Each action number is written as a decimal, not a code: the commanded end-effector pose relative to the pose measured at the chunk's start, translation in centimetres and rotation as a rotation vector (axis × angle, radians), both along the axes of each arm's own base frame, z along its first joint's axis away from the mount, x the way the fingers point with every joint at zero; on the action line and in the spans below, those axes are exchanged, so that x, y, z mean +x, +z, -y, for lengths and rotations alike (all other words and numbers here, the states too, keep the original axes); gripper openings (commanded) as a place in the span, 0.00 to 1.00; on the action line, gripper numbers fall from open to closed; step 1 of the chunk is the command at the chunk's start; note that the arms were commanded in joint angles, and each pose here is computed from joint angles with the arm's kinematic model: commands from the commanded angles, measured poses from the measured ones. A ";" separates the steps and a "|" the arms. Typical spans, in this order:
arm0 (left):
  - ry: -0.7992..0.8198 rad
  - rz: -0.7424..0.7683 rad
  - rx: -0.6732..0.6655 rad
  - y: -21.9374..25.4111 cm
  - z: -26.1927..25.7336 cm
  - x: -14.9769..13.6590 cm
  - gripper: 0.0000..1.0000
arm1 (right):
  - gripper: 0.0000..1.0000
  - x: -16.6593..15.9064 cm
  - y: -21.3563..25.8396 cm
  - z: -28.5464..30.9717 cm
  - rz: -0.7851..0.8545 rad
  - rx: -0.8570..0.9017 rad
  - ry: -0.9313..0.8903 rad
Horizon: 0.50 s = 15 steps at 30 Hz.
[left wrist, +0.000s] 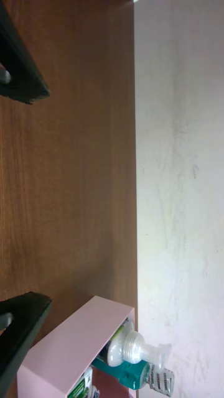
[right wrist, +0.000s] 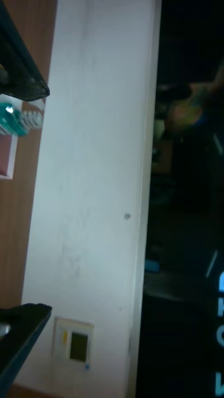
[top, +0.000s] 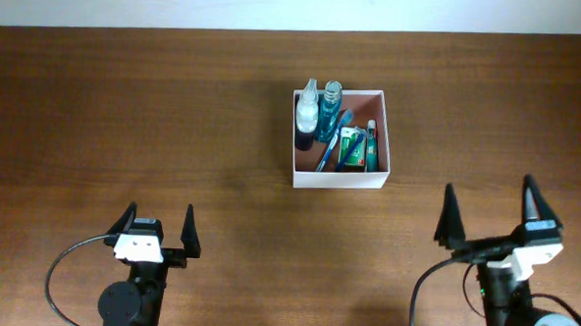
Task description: Pack container
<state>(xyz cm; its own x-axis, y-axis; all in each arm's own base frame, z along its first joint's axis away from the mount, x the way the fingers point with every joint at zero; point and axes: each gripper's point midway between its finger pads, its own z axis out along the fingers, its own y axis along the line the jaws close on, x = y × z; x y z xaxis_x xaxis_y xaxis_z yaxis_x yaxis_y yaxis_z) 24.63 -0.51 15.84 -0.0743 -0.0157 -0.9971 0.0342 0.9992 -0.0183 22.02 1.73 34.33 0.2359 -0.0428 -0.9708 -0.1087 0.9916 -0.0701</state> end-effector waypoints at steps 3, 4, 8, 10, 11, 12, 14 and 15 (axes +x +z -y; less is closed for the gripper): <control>-0.012 0.002 0.018 -0.1 0.1 0.0 0.99 | 0.99 -1.4 -0.9 -1.7 0.043 -0.013 0.086; -0.012 0.002 0.018 -0.1 0.1 0.0 0.99 | 0.99 -1.5 -1.1 -1.8 0.049 -0.013 0.092; -0.012 0.002 0.018 -0.1 0.1 0.0 0.99 | 0.99 -2.0 -1.9 -2.3 0.067 -0.014 0.114; -0.012 0.002 0.018 -0.1 0.1 0.0 0.99 | 0.99 -2.0 -2.4 -2.4 0.067 -0.014 0.122; -0.012 0.002 0.018 -0.1 0.1 0.0 0.99 | 0.99 -1.9 -2.7 -2.5 0.060 -0.013 0.125; -0.012 0.002 0.018 -0.1 0.1 0.0 0.99 | 0.99 -1.7 -3.0 -2.6 0.056 -0.013 0.129; -0.012 0.002 0.018 -0.1 0.1 0.0 1.00 | 0.99 -1.5 -3.5 -2.7 0.047 -0.012 0.135; -0.012 0.002 0.018 -0.1 0.1 0.0 0.99 | 0.99 -1.5 -3.7 -2.8 0.046 -0.012 0.138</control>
